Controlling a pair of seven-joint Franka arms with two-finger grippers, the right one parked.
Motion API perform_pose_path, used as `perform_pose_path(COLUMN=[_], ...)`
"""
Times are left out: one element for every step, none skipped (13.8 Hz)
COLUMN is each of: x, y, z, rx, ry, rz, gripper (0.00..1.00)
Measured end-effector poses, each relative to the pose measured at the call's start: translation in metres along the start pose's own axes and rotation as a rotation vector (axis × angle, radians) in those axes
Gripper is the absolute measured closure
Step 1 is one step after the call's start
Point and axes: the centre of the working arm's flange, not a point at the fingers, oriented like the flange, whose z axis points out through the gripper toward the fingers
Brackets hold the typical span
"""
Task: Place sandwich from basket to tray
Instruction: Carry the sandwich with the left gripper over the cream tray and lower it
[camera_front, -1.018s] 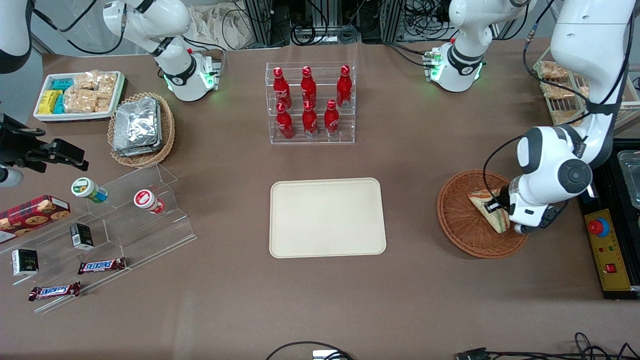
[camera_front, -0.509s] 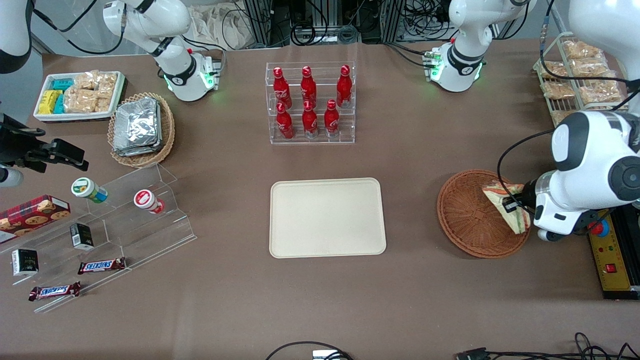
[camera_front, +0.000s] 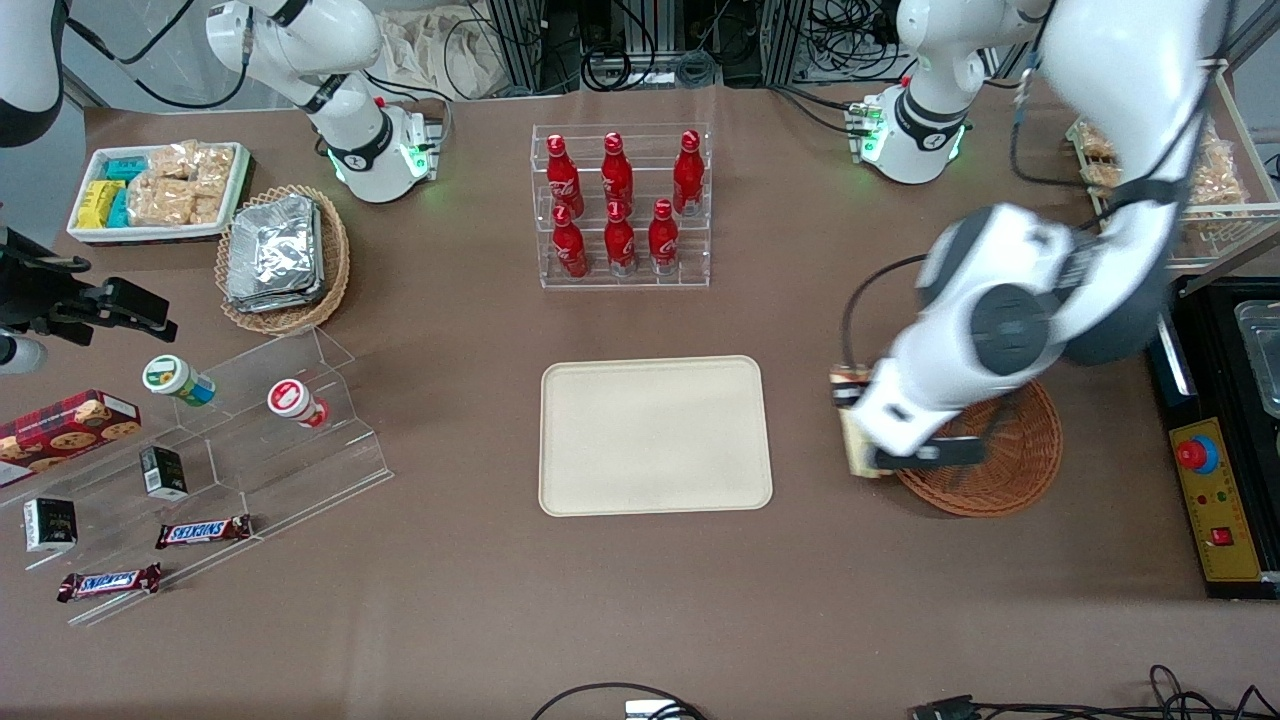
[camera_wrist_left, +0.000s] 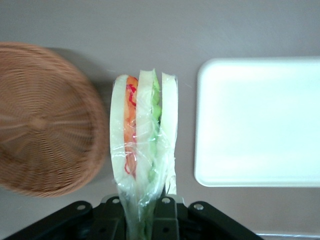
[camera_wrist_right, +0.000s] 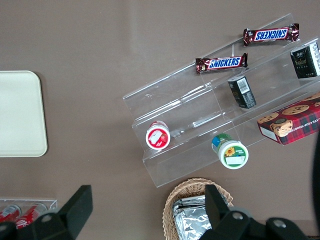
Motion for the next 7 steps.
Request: perform_pose_path(x=[-0.002,-0.002,0.001,0.004,0.006,0.005,0.004], y=[0.035,0.063,0.084,0.099,0.109,0.116,0.120], z=[0.024,0.047,0.069,0.089,0.108,0.125,0.140], rx=[0.005,-0.005,-0.021,-0.039,-0.048,-0.048,-0.044], ry=[-0.018,-0.034,-0.044,-0.052,-0.065,-0.084,-0.104], rz=[0.033,0.055,0.077,0.092,0.103,0.112,0.118], gripper=[0.81,0.81,0.81,0.81,0.81,0.81,0.81])
